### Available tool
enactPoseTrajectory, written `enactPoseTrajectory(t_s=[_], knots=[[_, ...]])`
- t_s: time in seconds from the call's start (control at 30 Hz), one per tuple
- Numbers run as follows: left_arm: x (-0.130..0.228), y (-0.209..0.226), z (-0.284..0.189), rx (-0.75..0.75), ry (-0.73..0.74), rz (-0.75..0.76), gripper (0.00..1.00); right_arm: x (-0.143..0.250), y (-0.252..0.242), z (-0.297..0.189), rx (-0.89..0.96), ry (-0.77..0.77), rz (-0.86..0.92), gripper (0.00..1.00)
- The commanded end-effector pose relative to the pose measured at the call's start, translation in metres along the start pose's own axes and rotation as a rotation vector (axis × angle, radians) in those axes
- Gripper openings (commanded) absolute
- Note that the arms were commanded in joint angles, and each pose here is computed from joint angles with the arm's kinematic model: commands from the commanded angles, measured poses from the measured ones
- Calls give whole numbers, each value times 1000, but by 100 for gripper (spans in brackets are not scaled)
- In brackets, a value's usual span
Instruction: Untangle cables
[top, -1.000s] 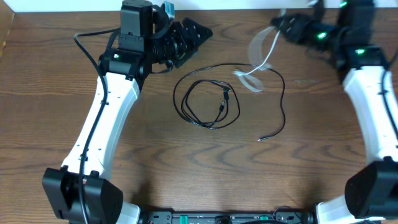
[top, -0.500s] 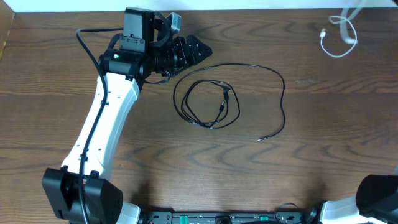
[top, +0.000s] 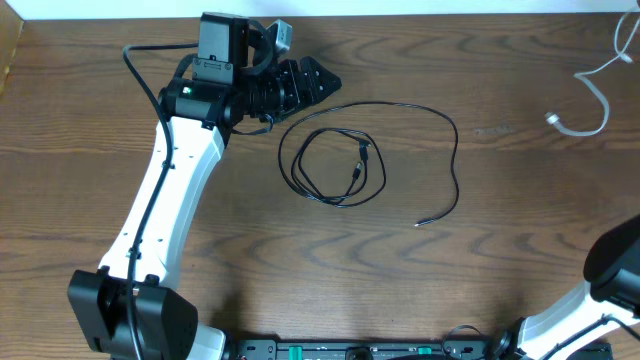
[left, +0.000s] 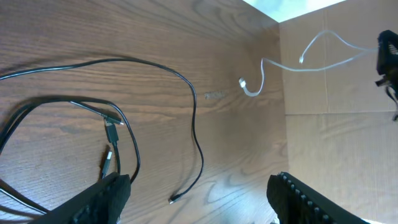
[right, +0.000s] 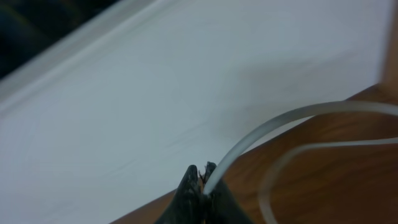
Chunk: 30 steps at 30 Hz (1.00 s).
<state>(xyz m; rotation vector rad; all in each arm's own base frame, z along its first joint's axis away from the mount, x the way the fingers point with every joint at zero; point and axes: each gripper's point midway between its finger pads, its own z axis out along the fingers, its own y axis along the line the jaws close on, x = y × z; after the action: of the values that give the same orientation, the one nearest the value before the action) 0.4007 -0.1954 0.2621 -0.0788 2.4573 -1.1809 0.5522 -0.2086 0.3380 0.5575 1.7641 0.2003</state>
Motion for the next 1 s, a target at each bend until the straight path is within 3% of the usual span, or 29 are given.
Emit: enactPoseTrajectory(t_s=[0.0, 0.23, 0.57, 0.63, 0.67, 0.73, 0.77, 0.97], knots=[[-3, -5, -7, -4, -23, 38, 75, -28, -35, -1, 192, -132, -75, 1], [-5, -1, -4, -46, -41, 46, 75, -58, -60, -11, 291, -256, -74, 1], [0, 0, 8, -133, -65, 83, 75, 20, -105, 27, 376, -14, -110, 3], [2, -1, 9, -135, -63, 88, 75, 34, -111, 30, 383, 29, -104, 14], [1, -1, 9, -136, -64, 88, 75, 39, -109, 30, 371, 52, -100, 33], [1, -1, 9, -137, -64, 88, 75, 46, -105, 31, 343, 83, -94, 82], [1, -1, 9, -137, -63, 98, 75, 46, -101, 30, 323, 89, -92, 99], [1, -1, 9, -139, -61, 117, 75, 37, -61, 11, 177, 125, -81, 99]])
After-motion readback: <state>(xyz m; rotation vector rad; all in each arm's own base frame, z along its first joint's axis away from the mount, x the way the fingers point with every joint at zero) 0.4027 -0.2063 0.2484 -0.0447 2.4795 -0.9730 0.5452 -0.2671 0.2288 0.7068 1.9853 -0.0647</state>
